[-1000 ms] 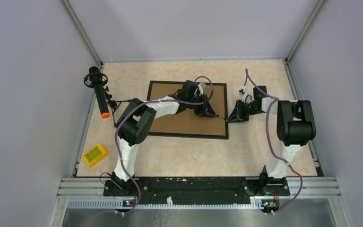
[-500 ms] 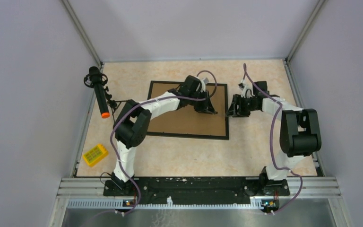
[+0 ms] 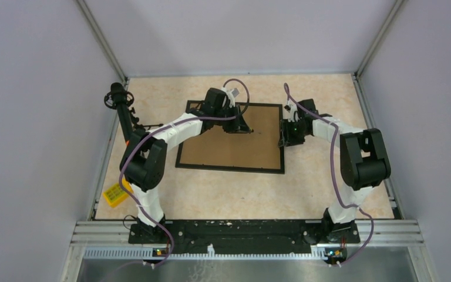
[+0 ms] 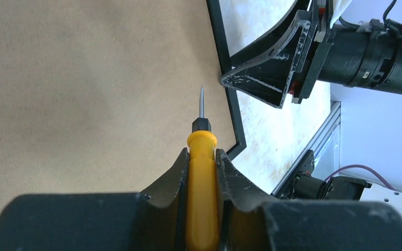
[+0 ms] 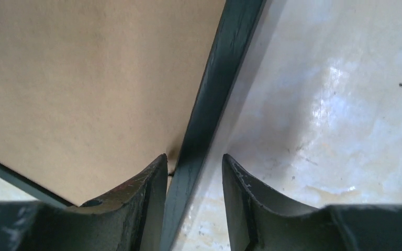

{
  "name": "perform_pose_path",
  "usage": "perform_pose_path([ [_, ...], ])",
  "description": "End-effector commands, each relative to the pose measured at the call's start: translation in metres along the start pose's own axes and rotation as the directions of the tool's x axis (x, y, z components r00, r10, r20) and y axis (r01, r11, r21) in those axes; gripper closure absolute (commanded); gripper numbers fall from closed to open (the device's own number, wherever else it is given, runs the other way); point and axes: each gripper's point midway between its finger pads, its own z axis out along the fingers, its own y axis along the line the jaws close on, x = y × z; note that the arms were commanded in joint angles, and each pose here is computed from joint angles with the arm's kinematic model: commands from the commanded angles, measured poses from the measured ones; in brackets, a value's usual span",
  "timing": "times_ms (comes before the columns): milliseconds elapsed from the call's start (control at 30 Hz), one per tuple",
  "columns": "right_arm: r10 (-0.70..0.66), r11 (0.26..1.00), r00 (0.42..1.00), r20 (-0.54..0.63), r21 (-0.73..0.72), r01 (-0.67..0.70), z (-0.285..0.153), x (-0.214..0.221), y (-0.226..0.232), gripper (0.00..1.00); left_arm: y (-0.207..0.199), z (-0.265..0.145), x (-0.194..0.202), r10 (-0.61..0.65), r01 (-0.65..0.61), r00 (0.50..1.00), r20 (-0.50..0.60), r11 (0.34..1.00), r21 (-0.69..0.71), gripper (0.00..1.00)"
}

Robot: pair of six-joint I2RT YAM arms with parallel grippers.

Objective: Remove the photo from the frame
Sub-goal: Release the photo frame item from the photo frame, then adjust the photo frame item on the photo frame.

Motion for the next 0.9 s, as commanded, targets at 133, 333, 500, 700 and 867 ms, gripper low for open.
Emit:
perform_pose_path([
  [133, -0.008, 0.999, 0.997, -0.071, 0.050, 0.011, 0.018, 0.015, -0.001, 0.59, -0.009, -0.008, -0.009, 0.009, -0.010, 1.000, 0.028, 0.998, 0.064, 1.00],
  [333, -0.013, 0.997, 0.994, -0.108, 0.075, 0.021, 0.014, 0.021, -0.002, 0.54, -0.007, -0.005, -0.007, -0.005, 0.004, 1.000, 0.018, 0.998, 0.065, 1.00],
  [500, -0.031, 0.993, 0.992, -0.122, 0.110, 0.044, 0.008, 0.034, -0.007, 0.52, -0.006, -0.007, -0.008, -0.008, 0.007, 1.000, 0.024, 0.998, 0.063, 1.00],
  [700, -0.046, 0.990, 0.988, -0.146, 0.126, 0.064, 0.006, 0.040, -0.008, 0.58, -0.006, -0.006, -0.007, -0.016, 0.015, 1.000, 0.020, 0.997, 0.071, 1.00],
  [867, -0.054, 0.986, 0.983, -0.177, 0.147, 0.081, 0.003, 0.045, -0.009, 0.58, -0.006, -0.008, -0.009, -0.011, 0.009, 1.000, 0.026, 0.998, 0.068, 1.00],
])
